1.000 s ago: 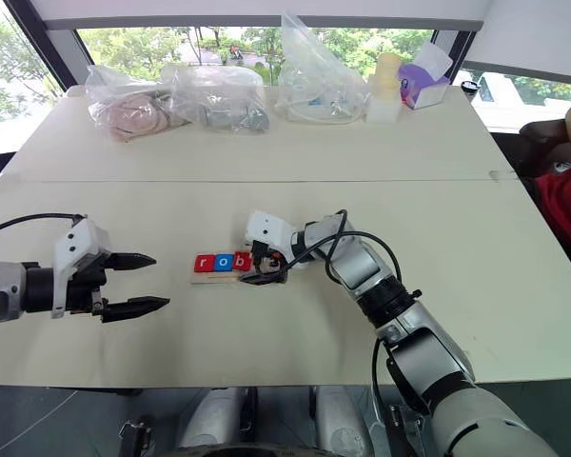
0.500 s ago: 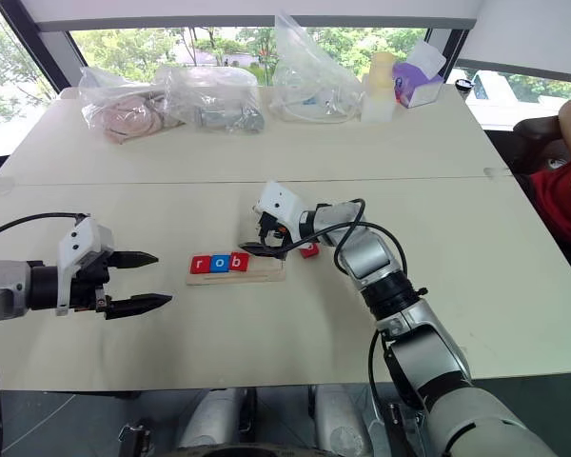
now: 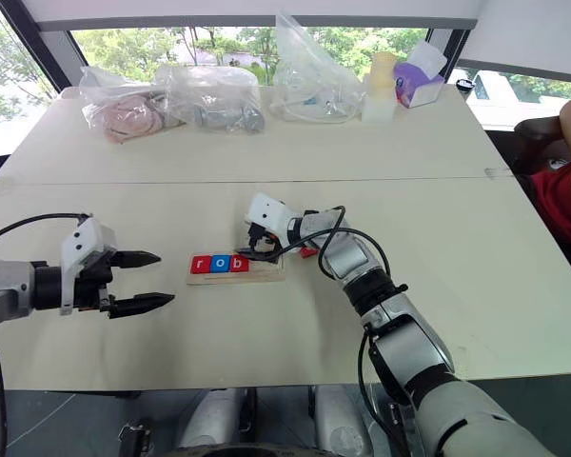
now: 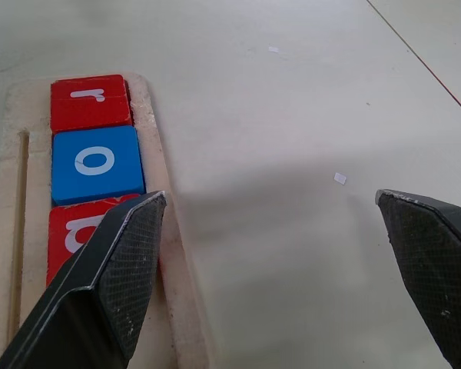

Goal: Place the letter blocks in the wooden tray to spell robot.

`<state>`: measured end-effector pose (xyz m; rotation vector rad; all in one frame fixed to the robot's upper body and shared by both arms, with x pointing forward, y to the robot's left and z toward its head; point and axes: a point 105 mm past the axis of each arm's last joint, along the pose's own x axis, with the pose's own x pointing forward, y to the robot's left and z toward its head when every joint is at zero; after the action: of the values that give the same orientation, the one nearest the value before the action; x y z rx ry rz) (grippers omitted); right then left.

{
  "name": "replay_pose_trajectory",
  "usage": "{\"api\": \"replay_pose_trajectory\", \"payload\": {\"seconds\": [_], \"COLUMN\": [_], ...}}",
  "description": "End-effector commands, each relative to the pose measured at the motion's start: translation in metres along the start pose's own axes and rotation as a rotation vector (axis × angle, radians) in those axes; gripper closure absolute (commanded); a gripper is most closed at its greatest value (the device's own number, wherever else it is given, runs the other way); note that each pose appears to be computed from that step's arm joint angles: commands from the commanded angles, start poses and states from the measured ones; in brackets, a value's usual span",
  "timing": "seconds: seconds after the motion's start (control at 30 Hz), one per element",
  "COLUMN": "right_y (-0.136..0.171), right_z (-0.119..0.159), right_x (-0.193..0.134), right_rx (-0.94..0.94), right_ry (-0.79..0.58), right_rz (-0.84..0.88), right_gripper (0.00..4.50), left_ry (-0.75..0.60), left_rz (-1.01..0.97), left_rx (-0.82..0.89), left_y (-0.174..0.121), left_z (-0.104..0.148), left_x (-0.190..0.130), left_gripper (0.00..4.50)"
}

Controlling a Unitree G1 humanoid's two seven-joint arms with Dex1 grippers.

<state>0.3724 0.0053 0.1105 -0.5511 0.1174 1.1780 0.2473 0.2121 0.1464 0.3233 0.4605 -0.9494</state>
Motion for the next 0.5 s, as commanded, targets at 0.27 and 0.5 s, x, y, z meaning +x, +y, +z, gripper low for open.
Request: {"api": "replay_pose_trajectory", "payload": {"seconds": [0.27,0.5], "right_y": [-0.057,-0.026], "right_z": [0.028,-0.005], "right_x": [-0.066,-0.118], "right_rx": [0.213,0.399], "right_ry": [-0.151,-0.036], "right_rz": [-0.308,-0.483], "right_gripper": [0.02,0.02], "left_ry": [-0.155,-0.203], "left_rz": [-0.074,-0.137], "left_rx": [0.027,0.05], "left_y": [-0.018,-0.027], "left_z": [0.039,0.058], "left_x": [0.007,0.019], "left_gripper": [0.0,0.0]}}
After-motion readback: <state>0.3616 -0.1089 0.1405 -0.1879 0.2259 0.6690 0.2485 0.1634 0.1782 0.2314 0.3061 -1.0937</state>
